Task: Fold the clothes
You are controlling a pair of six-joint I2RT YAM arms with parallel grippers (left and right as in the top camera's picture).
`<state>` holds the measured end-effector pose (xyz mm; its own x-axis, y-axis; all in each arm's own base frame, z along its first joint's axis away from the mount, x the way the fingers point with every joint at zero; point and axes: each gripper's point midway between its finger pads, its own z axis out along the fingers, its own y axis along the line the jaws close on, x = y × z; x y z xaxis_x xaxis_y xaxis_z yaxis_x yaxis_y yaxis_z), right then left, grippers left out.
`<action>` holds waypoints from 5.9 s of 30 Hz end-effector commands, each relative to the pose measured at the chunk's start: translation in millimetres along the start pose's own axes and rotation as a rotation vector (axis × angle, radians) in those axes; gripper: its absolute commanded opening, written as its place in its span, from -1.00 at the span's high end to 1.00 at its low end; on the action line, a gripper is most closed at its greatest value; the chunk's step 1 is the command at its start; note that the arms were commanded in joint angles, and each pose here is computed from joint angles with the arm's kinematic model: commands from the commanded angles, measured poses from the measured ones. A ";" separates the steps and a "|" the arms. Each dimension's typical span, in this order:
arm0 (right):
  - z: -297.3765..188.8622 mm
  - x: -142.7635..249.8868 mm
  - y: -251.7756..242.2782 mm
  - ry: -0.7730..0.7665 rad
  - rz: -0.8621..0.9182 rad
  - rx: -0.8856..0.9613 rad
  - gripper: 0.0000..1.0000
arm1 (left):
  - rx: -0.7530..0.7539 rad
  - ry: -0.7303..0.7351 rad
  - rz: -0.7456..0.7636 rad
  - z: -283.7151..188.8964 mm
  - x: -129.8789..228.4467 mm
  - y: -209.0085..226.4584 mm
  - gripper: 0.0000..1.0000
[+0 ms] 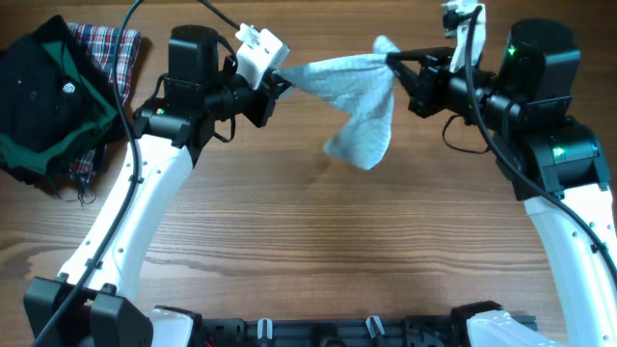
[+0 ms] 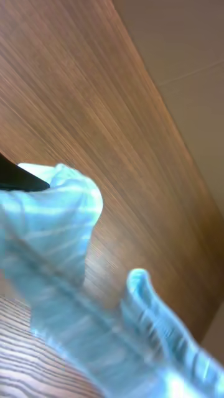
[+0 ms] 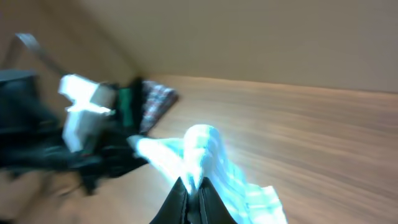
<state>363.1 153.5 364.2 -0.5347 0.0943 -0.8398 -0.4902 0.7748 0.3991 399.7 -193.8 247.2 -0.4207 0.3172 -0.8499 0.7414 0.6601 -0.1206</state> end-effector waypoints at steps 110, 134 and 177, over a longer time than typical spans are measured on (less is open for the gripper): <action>141.7 175.2 -278.8 0.278 0.287 0.869 -0.79 | -0.411 0.186 -0.312 136.4 118.9 100.7 -0.81; 69.9 138.6 -199.3 0.403 0.277 0.668 -0.99 | -0.107 0.553 -0.516 85.2 160.4 -3.4 -0.71; 70.1 149.2 -189.4 0.459 0.282 0.612 -0.99 | -0.116 0.679 -0.786 98.8 196.5 -53.2 -0.26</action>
<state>423.8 61.6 137.2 -0.8715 0.1945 -0.4501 0.1221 0.9752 0.1848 329.4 -239.4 47.8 -0.9610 0.2124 -0.1773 0.2694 0.8644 -0.4245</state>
